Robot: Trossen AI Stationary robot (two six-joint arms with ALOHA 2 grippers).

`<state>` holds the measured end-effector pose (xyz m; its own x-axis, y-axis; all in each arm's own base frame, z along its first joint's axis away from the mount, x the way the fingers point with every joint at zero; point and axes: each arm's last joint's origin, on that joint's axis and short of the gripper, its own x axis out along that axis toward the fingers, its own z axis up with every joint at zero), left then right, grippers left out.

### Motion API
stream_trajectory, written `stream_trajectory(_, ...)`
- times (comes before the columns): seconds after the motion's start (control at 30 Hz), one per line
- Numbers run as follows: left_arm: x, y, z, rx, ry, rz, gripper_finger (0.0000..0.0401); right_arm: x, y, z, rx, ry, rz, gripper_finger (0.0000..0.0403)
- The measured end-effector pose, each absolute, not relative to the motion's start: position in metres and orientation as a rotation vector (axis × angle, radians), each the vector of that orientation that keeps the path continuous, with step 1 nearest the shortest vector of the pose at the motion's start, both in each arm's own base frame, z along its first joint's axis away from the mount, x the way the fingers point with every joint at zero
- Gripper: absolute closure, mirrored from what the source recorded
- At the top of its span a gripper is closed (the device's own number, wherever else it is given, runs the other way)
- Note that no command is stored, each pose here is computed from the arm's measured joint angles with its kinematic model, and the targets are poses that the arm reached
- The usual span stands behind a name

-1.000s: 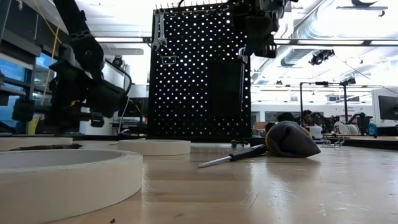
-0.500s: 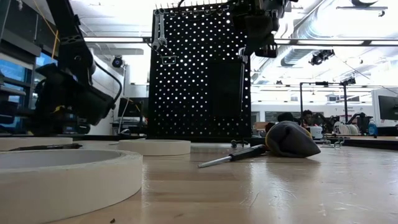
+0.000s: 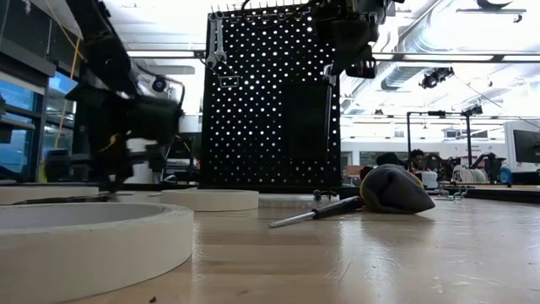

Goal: Hang tools onto peg board
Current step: Hang the 12 mm tool onto the pegboard aligned with the others

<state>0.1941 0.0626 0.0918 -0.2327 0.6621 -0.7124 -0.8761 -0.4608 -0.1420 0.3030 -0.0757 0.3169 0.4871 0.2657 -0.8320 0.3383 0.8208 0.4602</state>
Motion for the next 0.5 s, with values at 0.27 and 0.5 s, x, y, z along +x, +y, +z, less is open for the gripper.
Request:
stream_trajectory(0.27, 0.232, 0.034, 0.097, -0.879, 0.484, 1.478, 0.0401, 0.303, -0.075, 0.317, 0.643, 1.082, -0.036, 0.0403)
stream_trajectory(0.5, 0.25, 0.001, 0.098, -0.94, 0.569, 1.194, 0.0401, 0.303, -0.074, 0.317, 0.646, 1.083, -0.033, 0.0403)
